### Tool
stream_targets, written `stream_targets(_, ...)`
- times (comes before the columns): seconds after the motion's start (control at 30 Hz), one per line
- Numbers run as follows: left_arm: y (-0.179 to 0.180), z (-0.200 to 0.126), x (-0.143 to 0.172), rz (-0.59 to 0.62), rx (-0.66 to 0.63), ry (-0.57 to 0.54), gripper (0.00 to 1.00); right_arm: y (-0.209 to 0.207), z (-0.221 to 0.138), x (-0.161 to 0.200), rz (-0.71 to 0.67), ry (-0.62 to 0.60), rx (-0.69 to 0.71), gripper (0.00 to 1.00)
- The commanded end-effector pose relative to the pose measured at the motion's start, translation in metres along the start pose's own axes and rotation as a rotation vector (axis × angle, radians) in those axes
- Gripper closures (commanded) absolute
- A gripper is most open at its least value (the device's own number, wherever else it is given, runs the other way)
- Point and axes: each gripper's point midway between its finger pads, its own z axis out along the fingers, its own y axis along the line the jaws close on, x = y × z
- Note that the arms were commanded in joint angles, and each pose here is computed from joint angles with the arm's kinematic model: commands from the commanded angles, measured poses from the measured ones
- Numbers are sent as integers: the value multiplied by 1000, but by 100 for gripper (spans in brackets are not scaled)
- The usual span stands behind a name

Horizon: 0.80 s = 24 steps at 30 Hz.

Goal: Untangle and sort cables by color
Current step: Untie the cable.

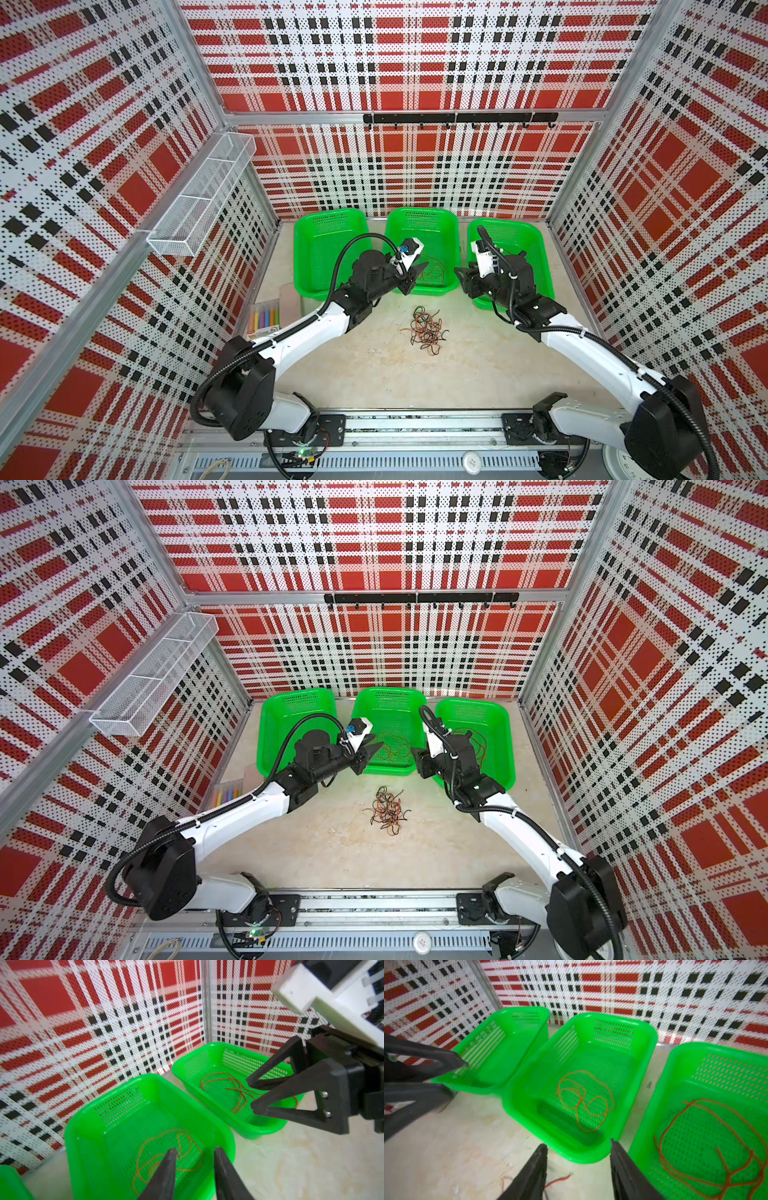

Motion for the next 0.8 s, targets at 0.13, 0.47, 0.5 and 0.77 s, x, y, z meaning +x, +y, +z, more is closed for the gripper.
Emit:
stream_targets(0.13,-25,-21,94,-206,-77,204,68,30,-7,68,41,112,-81,51)
stream_targets(0.47,-21,-53,161,-409,-175,335,69,49,22,123,15,233,-60,28)
stream_targets(0.5,-23,-52,163,-451,-171,333,69,49,24,124,19,231,-60,27)
stream_targets(0.77,-34,-50,171,-818,-175,311,46,48,49,152,41,331,-35,23)
